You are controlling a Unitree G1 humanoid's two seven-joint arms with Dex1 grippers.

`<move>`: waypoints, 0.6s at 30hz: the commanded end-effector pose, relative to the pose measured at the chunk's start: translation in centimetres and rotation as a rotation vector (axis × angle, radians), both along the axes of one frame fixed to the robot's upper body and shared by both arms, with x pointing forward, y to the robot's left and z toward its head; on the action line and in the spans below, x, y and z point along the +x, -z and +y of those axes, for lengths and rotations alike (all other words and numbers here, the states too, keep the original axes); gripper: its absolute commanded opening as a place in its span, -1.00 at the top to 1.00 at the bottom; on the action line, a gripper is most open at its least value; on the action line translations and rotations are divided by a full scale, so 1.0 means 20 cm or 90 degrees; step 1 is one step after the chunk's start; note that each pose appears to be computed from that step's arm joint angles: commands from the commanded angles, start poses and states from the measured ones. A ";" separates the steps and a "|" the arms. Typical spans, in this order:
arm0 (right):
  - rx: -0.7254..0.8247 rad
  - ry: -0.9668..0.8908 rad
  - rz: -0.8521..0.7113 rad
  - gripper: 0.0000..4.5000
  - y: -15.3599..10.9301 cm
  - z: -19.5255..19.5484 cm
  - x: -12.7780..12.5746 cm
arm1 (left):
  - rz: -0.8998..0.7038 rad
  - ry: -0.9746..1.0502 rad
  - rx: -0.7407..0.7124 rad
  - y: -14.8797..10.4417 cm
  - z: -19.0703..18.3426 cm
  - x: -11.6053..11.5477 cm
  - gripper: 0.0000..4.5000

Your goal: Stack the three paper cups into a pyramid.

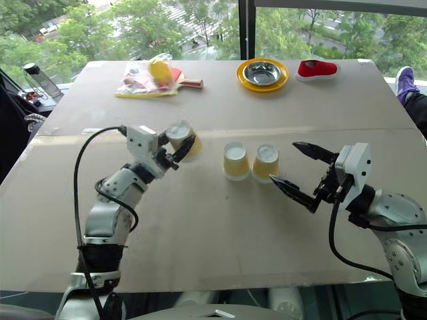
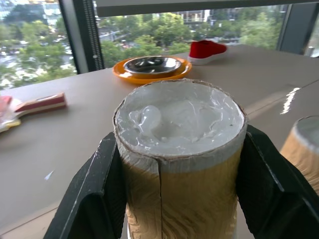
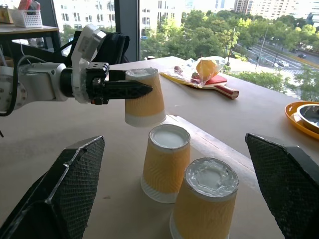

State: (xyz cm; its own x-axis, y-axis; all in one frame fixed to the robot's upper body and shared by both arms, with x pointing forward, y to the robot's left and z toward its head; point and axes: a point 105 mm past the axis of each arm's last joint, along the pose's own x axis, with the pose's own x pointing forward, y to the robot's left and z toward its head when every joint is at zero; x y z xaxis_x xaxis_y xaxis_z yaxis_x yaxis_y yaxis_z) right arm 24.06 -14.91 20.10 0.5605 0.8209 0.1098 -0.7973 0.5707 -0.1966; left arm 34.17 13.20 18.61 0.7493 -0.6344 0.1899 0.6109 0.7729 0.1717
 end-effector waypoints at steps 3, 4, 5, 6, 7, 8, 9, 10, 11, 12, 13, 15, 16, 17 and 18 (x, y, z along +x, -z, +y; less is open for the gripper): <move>0.002 -0.009 -0.009 -1.00 -0.05 -0.08 -0.04 | -0.061 0.144 -0.014 -0.29 -0.22 -0.05 -0.02; 0.002 -0.009 -0.008 -1.00 -0.05 -0.09 -0.05 | -0.062 0.161 -0.013 -0.31 -0.24 -0.05 -0.02; 0.003 -0.003 -0.008 -1.00 -0.05 -0.09 -0.05 | -0.060 0.184 -0.013 -0.33 -0.27 -0.06 -0.02; 0.005 0.009 -0.011 -1.00 -0.05 -0.10 -0.05 | -0.056 0.208 -0.004 -0.33 -0.31 -0.07 -0.02; 0.006 0.019 -0.013 -1.00 -0.05 -0.11 -0.05 | -0.048 0.228 0.003 -0.33 -0.34 -0.07 -0.02; 0.007 0.028 -0.015 -1.00 -0.05 -0.12 -0.05 | -0.041 0.244 0.008 -0.32 -0.36 -0.06 -0.02; 0.007 0.032 -0.017 -1.00 -0.05 -0.12 -0.05 | -0.036 0.252 0.012 -0.31 -0.37 -0.06 -0.02; 0.011 0.039 -0.019 -1.00 -0.05 -0.12 -0.05 | -0.027 0.267 0.021 -0.30 -0.40 -0.05 -0.02; 0.015 0.042 -0.019 -1.00 -0.05 -0.12 -0.06 | -0.022 0.287 0.032 -0.28 -0.43 -0.05 -0.02; 0.018 0.047 -0.020 -1.00 -0.05 -0.12 -0.06 | -0.021 0.304 0.046 -0.27 -0.45 -0.05 -0.02; 0.022 0.052 -0.021 -1.00 -0.06 -0.12 -0.06 | -0.024 0.308 0.056 -0.27 -0.47 -0.04 -0.02; 0.029 0.057 -0.020 -1.00 -0.06 -0.11 -0.07 | -0.025 0.317 0.067 -0.26 -0.48 -0.02 -0.02; 0.034 0.061 -0.018 -1.00 -0.06 -0.11 -0.08 | -0.022 0.328 0.066 -0.26 -0.49 -0.02 -0.02; 0.035 0.068 -0.017 -1.00 -0.06 -0.12 -0.08 | -0.018 0.340 0.067 -0.25 -0.49 -0.03 -0.02; 0.034 0.074 -0.016 -1.00 -0.05 -0.12 -0.09 | -0.015 0.349 0.070 -0.24 -0.50 -0.03 -0.02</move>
State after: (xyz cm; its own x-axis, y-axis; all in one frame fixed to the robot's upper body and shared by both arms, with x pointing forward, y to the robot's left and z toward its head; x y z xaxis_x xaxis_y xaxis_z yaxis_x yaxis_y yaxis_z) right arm 22.83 -17.29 19.94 0.6479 0.7508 0.1286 -0.7372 0.6605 -0.1425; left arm 34.16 3.67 22.36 0.3453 -0.9339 0.0924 0.9118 0.3572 0.2024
